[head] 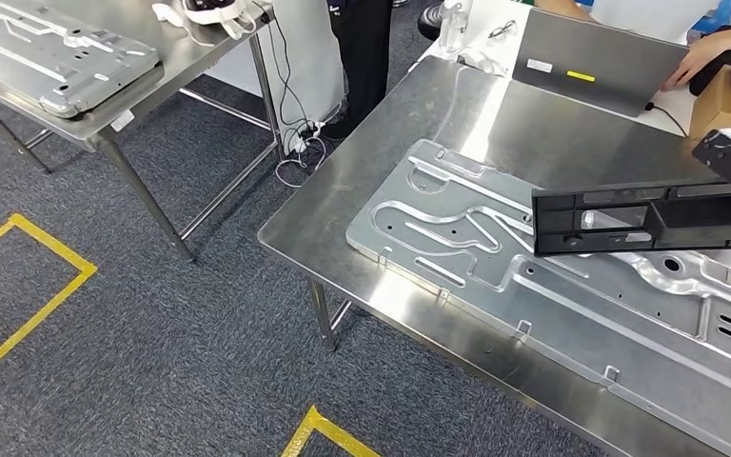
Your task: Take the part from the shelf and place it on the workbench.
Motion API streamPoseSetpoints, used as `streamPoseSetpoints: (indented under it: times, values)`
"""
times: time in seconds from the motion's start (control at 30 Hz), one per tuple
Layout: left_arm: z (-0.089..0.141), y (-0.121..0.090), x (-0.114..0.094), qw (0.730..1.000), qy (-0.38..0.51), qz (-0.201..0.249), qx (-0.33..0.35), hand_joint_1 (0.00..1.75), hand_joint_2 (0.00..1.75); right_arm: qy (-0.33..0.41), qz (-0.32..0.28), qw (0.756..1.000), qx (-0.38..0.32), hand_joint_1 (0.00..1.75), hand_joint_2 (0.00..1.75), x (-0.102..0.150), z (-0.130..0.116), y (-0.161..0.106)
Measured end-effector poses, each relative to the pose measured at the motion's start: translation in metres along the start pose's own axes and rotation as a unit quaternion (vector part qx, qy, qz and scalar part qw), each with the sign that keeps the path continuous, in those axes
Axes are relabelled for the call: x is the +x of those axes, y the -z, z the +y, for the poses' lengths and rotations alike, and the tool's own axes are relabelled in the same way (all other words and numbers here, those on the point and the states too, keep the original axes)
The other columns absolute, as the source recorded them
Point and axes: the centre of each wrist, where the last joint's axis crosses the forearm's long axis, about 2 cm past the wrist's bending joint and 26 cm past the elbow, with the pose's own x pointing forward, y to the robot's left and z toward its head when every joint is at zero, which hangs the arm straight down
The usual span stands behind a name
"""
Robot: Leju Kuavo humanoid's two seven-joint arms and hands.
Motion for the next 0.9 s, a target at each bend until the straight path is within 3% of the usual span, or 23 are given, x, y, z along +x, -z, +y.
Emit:
streamPoseSetpoints:
  times: [0.07,0.2,0.6,0.9]
  values:
    - [0.0,0.0,-0.001,1.0,0.001,0.0,-0.001,0.0,1.75,-0.001,0.0,1.0,0.002,0.0,1.75,-0.001,0.003,-0.001]
    - [0.0,0.0,0.0,1.0,0.003,-0.003,-0.002,0.0,0.0,0.0,0.001,1.0,0.001,0.0,1.75,-0.004,0.006,-0.004]
    - [0.0,0.0,0.0,1.0,-0.002,-0.006,-0.001,0.0,0.0,-0.005,0.01,1.0,0.015,0.0,1.75,-0.019,0.026,-0.015]
    - [-0.001,0.0,0.001,1.0,-0.005,-0.006,0.0,0.0,0.0,-0.008,0.012,1.0,0.015,0.0,1.75,-0.023,0.028,-0.017]
